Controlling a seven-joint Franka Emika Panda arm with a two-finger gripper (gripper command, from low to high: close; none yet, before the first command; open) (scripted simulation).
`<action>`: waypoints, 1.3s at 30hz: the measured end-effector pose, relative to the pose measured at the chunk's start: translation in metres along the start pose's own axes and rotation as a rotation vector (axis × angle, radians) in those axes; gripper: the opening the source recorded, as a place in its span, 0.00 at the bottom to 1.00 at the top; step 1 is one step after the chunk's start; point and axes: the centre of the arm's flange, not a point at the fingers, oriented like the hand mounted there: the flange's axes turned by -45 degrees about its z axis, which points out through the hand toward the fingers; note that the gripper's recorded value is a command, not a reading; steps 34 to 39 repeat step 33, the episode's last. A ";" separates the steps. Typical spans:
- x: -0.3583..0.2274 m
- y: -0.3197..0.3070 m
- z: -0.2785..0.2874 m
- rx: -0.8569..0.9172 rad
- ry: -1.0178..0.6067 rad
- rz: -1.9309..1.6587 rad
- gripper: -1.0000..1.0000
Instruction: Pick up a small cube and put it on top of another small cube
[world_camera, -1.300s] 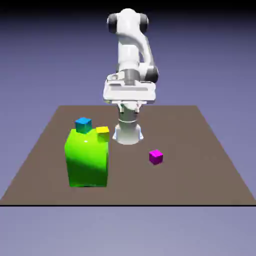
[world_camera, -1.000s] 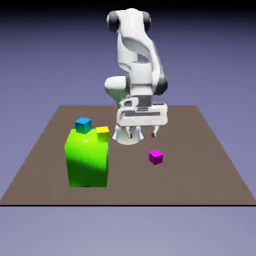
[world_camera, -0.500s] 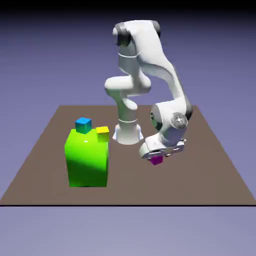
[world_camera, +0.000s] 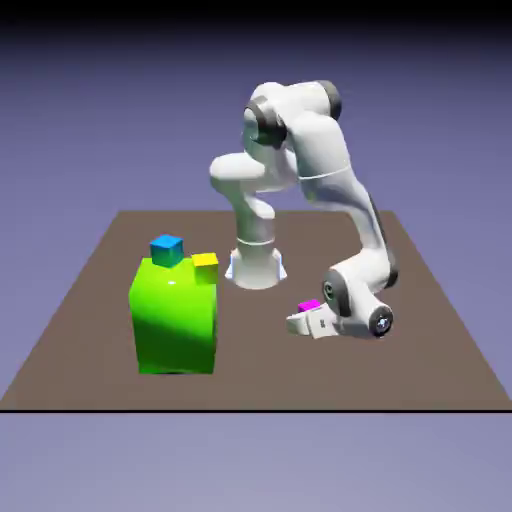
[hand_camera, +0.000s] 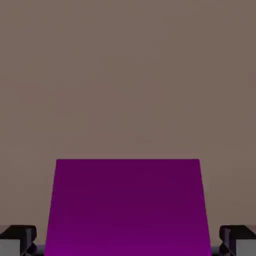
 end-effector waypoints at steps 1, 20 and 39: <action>-0.005 0.000 -0.016 0.000 0.000 0.000 0.00; -0.263 0.276 -0.149 -0.337 0.176 -0.156 0.00; -0.291 0.330 -0.010 -0.142 0.000 -0.071 1.00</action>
